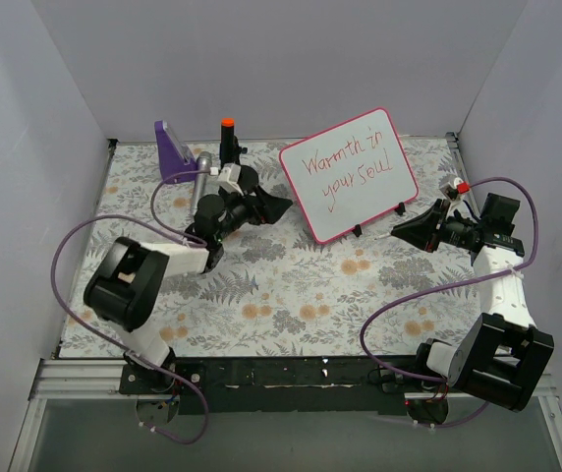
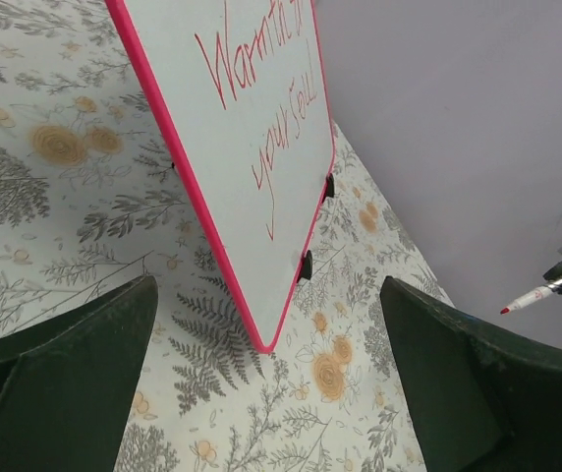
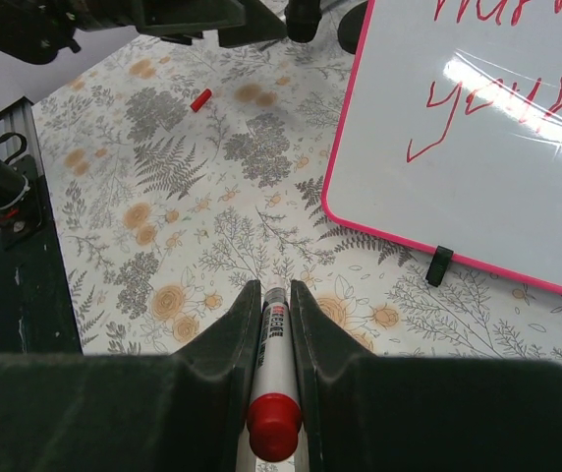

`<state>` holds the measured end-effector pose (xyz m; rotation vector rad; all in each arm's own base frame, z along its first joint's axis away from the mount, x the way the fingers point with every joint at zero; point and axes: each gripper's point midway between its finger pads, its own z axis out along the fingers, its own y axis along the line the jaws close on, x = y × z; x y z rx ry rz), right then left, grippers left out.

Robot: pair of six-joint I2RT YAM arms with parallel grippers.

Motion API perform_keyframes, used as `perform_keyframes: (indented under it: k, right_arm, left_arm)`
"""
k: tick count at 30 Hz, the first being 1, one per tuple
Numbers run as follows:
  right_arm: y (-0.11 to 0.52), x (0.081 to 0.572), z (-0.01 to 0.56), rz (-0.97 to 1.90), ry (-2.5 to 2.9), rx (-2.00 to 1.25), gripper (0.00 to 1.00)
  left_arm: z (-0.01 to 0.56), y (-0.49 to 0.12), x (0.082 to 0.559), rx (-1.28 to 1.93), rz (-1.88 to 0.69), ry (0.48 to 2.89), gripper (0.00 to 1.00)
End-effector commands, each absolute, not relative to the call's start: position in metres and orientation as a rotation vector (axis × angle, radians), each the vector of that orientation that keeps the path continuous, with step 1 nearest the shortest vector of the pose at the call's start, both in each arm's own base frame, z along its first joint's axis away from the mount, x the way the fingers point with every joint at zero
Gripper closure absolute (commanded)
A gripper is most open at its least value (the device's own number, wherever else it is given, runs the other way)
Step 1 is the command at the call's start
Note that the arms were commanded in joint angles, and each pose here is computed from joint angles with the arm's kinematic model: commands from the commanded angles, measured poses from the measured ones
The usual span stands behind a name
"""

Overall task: Write a sentence on the whiteboard
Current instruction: Pick up the pen cap from the center of the board.

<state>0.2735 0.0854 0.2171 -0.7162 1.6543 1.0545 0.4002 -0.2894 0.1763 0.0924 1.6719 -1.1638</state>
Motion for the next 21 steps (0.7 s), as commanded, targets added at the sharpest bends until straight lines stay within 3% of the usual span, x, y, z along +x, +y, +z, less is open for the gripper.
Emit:
perform_keyframes:
  k: [1,7,16,21]
  right_arm:
    - [0.085,0.276,0.233,1.014,1.613,-0.764,0.99]
    - [0.087,0.274,0.236,1.019,1.605,-0.772,0.99]
    - [0.087,0.273,0.236,1.009,1.605,-0.777,0.99]
    - [0.087,0.274,0.236,1.007,1.608,-0.775,0.99]
  left_arm:
    - [0.201,-0.249,0.377,-0.003,-1.002,1.735,0.02]
    - [0.159,-0.192,0.339,-0.231,-0.962,2.054,0.02]
    - [0.108,-0.113,0.329,-0.587,-0.481,2.222,0.02]
    - [0.092,-0.093,0.330,-0.573,-0.262,2.341,0.04]
